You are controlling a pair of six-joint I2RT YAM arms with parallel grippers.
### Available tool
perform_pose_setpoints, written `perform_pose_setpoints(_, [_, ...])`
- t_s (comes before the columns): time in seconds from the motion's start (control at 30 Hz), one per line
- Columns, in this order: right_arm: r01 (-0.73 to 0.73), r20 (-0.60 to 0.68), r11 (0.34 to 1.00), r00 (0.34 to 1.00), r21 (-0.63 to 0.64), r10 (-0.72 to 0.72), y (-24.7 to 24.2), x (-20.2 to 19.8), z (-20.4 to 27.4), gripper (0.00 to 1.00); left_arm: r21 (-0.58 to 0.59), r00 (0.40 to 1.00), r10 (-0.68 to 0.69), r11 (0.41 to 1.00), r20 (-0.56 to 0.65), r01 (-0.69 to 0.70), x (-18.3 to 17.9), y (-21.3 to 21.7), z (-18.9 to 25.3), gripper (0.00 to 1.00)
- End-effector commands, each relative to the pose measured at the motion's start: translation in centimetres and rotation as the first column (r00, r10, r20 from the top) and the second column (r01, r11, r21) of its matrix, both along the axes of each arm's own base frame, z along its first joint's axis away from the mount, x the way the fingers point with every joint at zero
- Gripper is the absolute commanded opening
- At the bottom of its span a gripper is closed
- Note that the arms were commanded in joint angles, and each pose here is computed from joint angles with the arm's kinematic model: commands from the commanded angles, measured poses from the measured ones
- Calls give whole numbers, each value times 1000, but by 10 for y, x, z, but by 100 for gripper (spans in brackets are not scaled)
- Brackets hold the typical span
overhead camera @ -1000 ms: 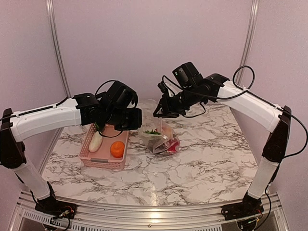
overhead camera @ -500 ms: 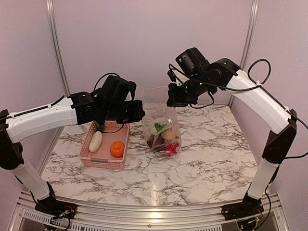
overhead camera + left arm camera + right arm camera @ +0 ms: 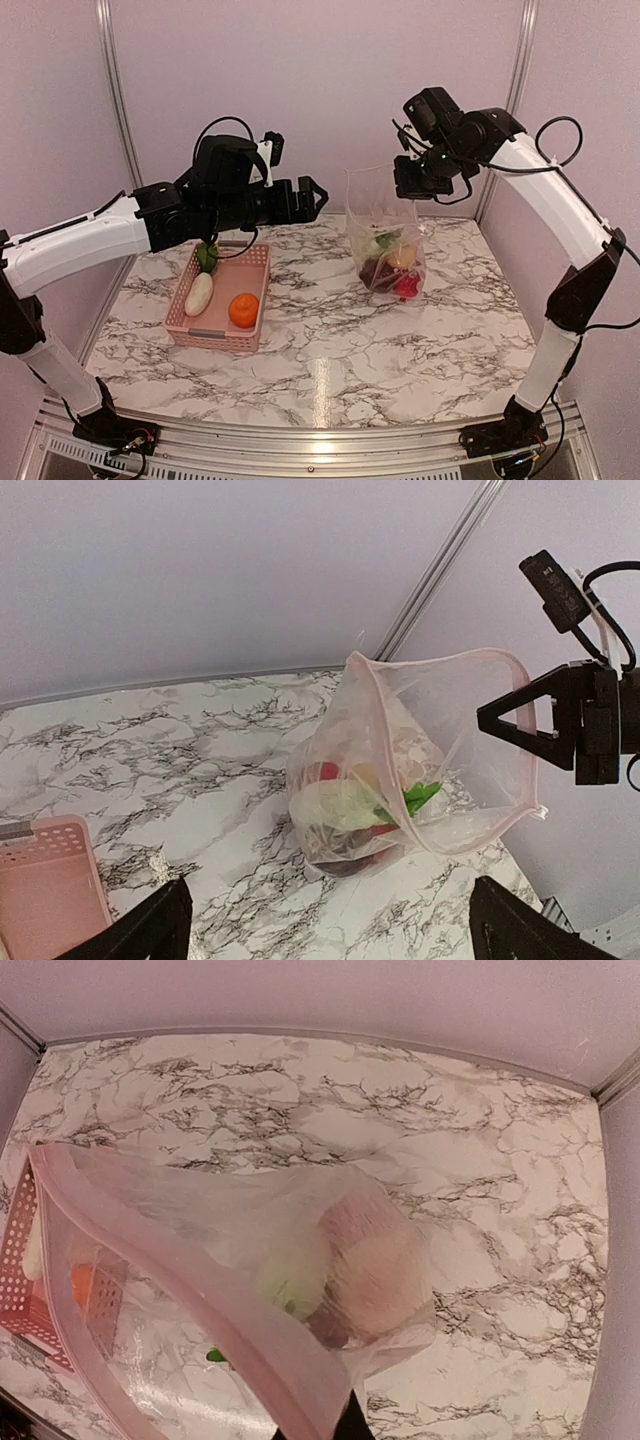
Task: Place the food in the zip-top bag and seal the zipper
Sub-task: Adjust the zipper food storage bag at the center of the board, then pick up the fake fruit from the bin.
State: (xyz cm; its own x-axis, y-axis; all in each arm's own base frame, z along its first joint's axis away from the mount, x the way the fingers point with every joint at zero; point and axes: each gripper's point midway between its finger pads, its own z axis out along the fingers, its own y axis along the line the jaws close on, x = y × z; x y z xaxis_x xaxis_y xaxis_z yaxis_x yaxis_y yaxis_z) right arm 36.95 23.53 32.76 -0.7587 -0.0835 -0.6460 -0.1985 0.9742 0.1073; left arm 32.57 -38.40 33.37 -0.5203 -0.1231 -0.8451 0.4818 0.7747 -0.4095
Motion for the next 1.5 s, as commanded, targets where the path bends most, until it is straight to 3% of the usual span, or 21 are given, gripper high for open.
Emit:
perform_pose_setpoints(0.0, [35, 114, 998, 993, -51, -29, -29, 9, 36, 0, 22, 991, 93, 995, 97, -95, 4, 46, 22, 99])
perform_pose_setpoints(0.27, [-125, -24, 992, 992, 33, 126, 21, 0, -29, 0, 46, 975, 222, 974, -4, -221, 8, 91, -11, 99])
perform_pose_setpoints(0.33, [-154, -43, 987, 987, 48, 156, 33, -4, -38, 0, 89, 933, 360, 930, -24, -357, 15, 117, -23, 99])
perform_pose_setpoints(0.5, [-224, -69, 971, 971, 80, 229, 59, -12, -50, 0, 259, 895, 440, 875, -72, -409, 17, 148, -66, 99])
perform_pose_setpoints(0.63, [-243, -77, 966, 965, 90, 250, 66, -16, -53, 0, 244, 888, 405, 904, -218, -352, 13, 150, -91, 99])
perform_pose_setpoints(0.73, [-261, -83, 959, 959, 107, 270, 70, -20, -55, 0, 291, 929, 305, 926, -208, -239, 8, 140, -99, 99])
perform_pose_setpoints(0.97, [-272, -82, 954, 956, 123, 283, 72, -26, -54, 0, 285, 941, 271, 936, -204, -208, 0, 142, -112, 99])
perform_pose_setpoints(1.03, [-273, -82, 954, 955, 124, 285, 71, -27, -54, 0, 292, 934, 316, 920, -165, -260, 5, 151, -97, 99])
perform_pose_setpoints(1.13, [-273, -83, 953, 955, 129, 285, 71, -29, -52, 0, 404, 886, 458, 825, -68, -395, 19, 183, -73, 99])
perform_pose_setpoints(1.23, [-271, -83, 953, 955, 138, 284, 71, -30, -54, 0, 490, 922, 360, 835, -145, -249, 27, 172, -104, 99])
perform_pose_setpoints(1.37, [-275, -88, 951, 953, 139, 289, 74, -30, -57, 0, 525, 910, 359, 826, -209, -205, 24, 170, -152, 99])
perform_pose_setpoints(1.47, [-282, -86, 949, 951, 144, 295, 76, -29, -56, 0, 548, 903, 368, 813, -221, -197, 18, 178, -169, 89])
